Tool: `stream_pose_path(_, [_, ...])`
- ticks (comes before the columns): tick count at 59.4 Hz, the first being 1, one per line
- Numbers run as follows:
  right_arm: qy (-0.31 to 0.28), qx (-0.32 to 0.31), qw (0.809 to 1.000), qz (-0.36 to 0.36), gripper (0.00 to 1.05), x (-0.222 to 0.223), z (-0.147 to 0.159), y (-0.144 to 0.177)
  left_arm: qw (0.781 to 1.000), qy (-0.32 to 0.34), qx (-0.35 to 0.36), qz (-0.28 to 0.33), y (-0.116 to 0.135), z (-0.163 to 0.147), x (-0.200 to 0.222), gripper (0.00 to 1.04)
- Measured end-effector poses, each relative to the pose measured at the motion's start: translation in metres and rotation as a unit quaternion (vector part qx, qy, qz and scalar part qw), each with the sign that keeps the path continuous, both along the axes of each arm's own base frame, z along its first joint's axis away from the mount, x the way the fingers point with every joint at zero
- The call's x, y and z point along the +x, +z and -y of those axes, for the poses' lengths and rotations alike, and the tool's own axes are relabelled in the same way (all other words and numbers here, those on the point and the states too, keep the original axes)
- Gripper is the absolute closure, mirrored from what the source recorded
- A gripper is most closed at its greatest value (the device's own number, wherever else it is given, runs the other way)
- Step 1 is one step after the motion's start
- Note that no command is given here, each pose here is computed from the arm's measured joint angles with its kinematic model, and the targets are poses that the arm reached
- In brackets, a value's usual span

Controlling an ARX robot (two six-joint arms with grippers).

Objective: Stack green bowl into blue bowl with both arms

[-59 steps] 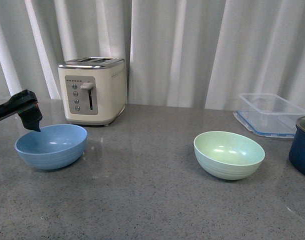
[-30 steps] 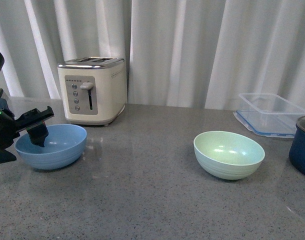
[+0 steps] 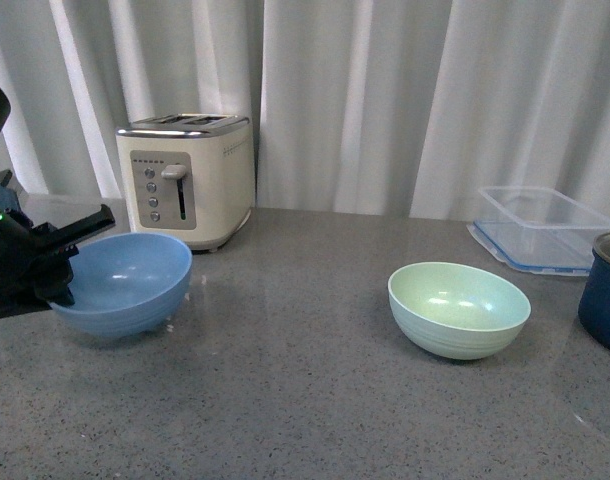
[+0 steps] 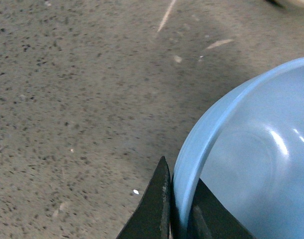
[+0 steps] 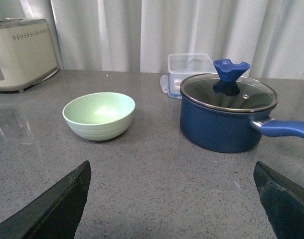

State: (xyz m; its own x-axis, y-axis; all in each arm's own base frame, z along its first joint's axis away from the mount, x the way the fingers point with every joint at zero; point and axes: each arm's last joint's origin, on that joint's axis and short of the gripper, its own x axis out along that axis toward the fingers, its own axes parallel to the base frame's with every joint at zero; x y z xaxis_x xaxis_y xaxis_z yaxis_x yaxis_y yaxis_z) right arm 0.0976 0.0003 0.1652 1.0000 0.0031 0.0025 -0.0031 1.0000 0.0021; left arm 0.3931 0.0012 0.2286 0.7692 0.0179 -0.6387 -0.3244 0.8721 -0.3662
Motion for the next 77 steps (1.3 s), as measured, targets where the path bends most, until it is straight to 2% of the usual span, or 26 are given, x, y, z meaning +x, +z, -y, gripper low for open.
stream_pose_path(16, [0.000,0.000,1.000,0.000,0.10,0.000,0.000,0.000,0.997,-0.067,-0.017,0.044,0.043,0.048,0.013,1.01])
stream_pose_path(22, [0.000,0.000,1.000,0.000,0.10,0.000,0.000,0.000,0.995,-0.086,-0.017,0.047,0.049,0.073,0.028,1.01])
stream_pose_path(32, [0.000,0.000,1.000,0.000,0.10,0.000,0.000,0.000,0.993,-0.118,-0.011,0.008,0.024,0.124,0.051,1.01])
stream_pose_path(39, [0.000,0.000,1.000,0.000,0.10,0.000,0.000,0.000,0.991,-0.131,-0.007,-0.003,0.017,0.143,0.057,1.01])
stream_pose_path(48, [0.000,0.000,1.000,0.000,0.10,0.000,0.000,0.000,0.992,-0.127,0.010,-0.016,0.010,0.157,0.062,1.01])
stream_pose_path(65, [0.000,0.000,1.000,0.000,0.10,0.000,0.000,0.000,0.992,-0.116,0.028,-0.042,-0.009,0.158,0.067,1.01])
stream_pose_path(69, [0.000,0.000,1.000,0.000,0.10,0.000,0.000,0.000,0.992,-0.118,0.028,-0.042,-0.009,0.158,0.067,0.91])
stream_pose_path(74, [0.000,0.000,1.000,0.000,0.10,0.000,0.000,0.000,0.992,-0.122,0.027,-0.034,-0.007,0.158,0.066,0.72])
stream_pose_path(77, [0.000,0.000,1.000,0.000,0.10,0.000,0.000,0.000,0.991,-0.124,0.027,-0.030,-0.005,0.157,0.064,0.65])
